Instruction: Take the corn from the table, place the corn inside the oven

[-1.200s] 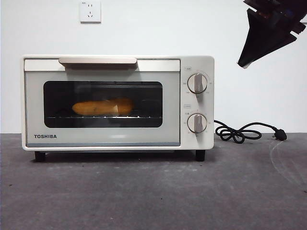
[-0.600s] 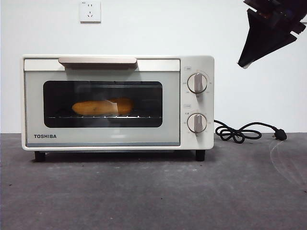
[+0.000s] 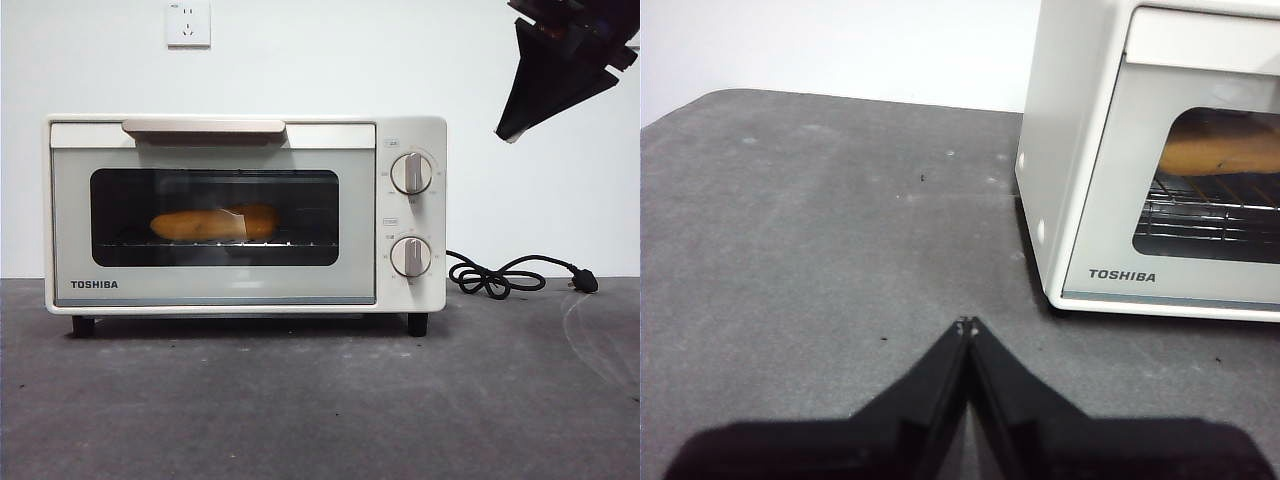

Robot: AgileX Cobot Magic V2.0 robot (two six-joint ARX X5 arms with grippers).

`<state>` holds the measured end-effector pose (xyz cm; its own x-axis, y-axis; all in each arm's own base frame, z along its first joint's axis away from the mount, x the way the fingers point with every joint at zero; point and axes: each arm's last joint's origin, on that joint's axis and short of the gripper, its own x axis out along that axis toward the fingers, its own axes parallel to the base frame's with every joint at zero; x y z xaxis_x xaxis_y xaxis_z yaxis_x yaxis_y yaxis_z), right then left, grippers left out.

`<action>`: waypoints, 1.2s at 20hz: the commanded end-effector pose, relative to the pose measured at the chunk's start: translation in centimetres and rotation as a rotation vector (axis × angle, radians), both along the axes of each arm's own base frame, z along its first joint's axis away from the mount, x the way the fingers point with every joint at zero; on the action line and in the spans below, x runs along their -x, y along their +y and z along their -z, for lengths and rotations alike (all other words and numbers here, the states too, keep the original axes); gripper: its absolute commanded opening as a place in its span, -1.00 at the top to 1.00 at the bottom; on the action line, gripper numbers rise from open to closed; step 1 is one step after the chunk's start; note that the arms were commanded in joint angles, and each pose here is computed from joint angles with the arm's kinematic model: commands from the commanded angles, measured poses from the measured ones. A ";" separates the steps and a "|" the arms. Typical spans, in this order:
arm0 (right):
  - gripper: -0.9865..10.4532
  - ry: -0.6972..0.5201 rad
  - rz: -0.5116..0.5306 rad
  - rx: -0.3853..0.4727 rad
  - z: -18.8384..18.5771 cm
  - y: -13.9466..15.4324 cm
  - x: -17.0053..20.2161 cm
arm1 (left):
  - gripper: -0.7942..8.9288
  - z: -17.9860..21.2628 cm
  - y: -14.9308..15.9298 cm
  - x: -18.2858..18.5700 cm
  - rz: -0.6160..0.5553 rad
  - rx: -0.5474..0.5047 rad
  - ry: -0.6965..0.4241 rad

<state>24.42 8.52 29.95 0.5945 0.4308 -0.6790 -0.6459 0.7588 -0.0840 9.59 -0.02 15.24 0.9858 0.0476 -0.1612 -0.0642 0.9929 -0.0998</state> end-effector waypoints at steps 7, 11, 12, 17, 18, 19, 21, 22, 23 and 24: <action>0.85 -0.034 0.070 0.053 0.0 -1.5 0.1 | 0.84 0.2 0.0 0.0 -0.001 -0.013 0.000; 0.85 -0.160 0.111 -0.080 1.4 -4.3 2.7 | 0.84 0.2 0.0 -0.1 -0.001 -0.013 0.001; 0.85 -0.217 0.142 -0.102 2.2 -4.9 3.7 | 0.84 0.2 0.0 -0.1 -0.001 -0.013 0.003; 0.85 -0.433 0.456 -0.265 8.6 -7.6 9.5 | 0.84 0.2 0.0 -0.1 -0.001 -0.013 0.007; 0.85 -0.446 0.532 -0.301 9.9 -7.9 10.5 | 0.84 0.2 0.0 -0.1 -0.001 -0.013 0.007; 0.85 -0.453 0.587 -0.327 11.3 -8.0 11.4 | 0.84 0.2 0.0 -0.1 -0.001 -0.013 0.007; 0.85 -0.476 0.610 -0.349 12.9 -8.1 12.5 | 0.84 0.2 0.0 -0.1 -0.001 -0.013 0.007; 0.84 -0.490 0.608 -0.354 13.5 -8.1 12.8 | 0.84 0.2 0.0 -0.1 -0.001 -0.013 0.007; 0.84 -0.504 0.606 -0.358 14.0 -8.1 13.1 | 0.84 0.2 0.0 -0.1 -0.001 -0.013 0.007; 0.83 -0.513 0.605 -0.361 14.4 -8.1 13.4 | 0.84 0.2 0.0 -0.1 -0.001 -0.013 0.007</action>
<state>11.22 0.40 15.74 0.9819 0.0843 -0.1695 -0.0807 0.9963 0.0280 9.62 -0.02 15.19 0.9847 0.0476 -0.1676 -0.0649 0.9929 -0.0992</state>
